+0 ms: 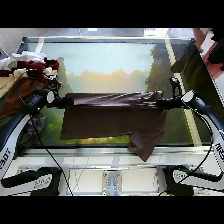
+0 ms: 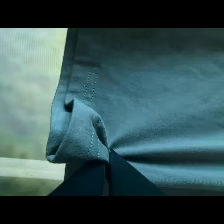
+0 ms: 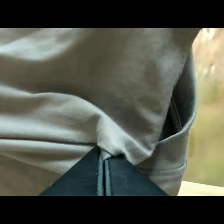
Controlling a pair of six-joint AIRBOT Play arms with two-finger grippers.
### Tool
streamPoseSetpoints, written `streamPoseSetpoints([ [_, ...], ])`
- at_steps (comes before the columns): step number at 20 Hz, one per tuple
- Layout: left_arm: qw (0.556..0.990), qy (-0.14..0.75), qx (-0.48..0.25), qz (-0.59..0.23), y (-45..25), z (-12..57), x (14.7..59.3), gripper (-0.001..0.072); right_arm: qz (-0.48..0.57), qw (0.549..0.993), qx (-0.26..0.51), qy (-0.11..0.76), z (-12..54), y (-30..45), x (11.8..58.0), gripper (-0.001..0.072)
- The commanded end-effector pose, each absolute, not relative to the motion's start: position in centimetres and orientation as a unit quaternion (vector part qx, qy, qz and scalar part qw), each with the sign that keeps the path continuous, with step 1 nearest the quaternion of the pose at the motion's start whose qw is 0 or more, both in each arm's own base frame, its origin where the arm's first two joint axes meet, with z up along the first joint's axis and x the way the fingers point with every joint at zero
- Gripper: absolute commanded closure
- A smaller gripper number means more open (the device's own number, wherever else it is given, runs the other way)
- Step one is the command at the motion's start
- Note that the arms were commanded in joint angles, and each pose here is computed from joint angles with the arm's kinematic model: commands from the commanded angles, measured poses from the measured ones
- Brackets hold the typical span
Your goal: Fold the shirts.
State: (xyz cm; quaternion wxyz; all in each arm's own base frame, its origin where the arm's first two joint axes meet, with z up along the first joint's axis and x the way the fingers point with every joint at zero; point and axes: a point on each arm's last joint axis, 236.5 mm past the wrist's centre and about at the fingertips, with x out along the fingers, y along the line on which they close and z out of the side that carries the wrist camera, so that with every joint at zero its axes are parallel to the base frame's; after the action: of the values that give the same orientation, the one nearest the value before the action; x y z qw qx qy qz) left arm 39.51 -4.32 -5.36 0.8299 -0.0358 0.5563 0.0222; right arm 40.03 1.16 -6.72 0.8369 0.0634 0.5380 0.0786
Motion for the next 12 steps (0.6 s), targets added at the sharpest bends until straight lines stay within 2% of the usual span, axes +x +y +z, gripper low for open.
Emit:
streamPoseSetpoints([
  [1,0.819,0.571,-0.057,0.002,-5.7,-6.2,38.6,0.0701,0.072,0.84,0.081,0.532,-7.4,1.3,40.4,0.0681],
  [5,0.817,0.573,-0.06,-0.003,-6.0,-6.2,38.5,0.0695,0.076,0.834,0.091,0.538,-7.6,1.8,40.1,0.0676],
  [6,0.817,0.573,-0.06,-0.003,-6.0,-6.2,38.5,0.0592,0.078,0.831,0.093,0.542,-7.6,1.9,39.9,0.0658],
  [7,0.818,0.572,-0.06,-0.003,-5.9,-6.1,38.5,0.0316,0.082,0.828,0.093,0.547,-7.5,2.0,39.7,0.0581],
  [8,0.82,0.569,-0.06,-0.003,-5.9,-5.6,38.7,0.0158,0.088,0.825,0.09,0.551,-7.0,2.1,39.5,0.0453],
  [10,0.844,0.533,-0.057,-0.007,-5.8,-2.2,39.9,0.0161,0.087,0.829,0.078,0.547,-4.1,1.5,39.5,0.0431],
  [12,0.889,0.455,-0.042,-0.009,-5.0,4.6,40.9,0.0161,0.066,0.85,0.054,0.52,0.7,-0.6,39.5,0.0431],
])
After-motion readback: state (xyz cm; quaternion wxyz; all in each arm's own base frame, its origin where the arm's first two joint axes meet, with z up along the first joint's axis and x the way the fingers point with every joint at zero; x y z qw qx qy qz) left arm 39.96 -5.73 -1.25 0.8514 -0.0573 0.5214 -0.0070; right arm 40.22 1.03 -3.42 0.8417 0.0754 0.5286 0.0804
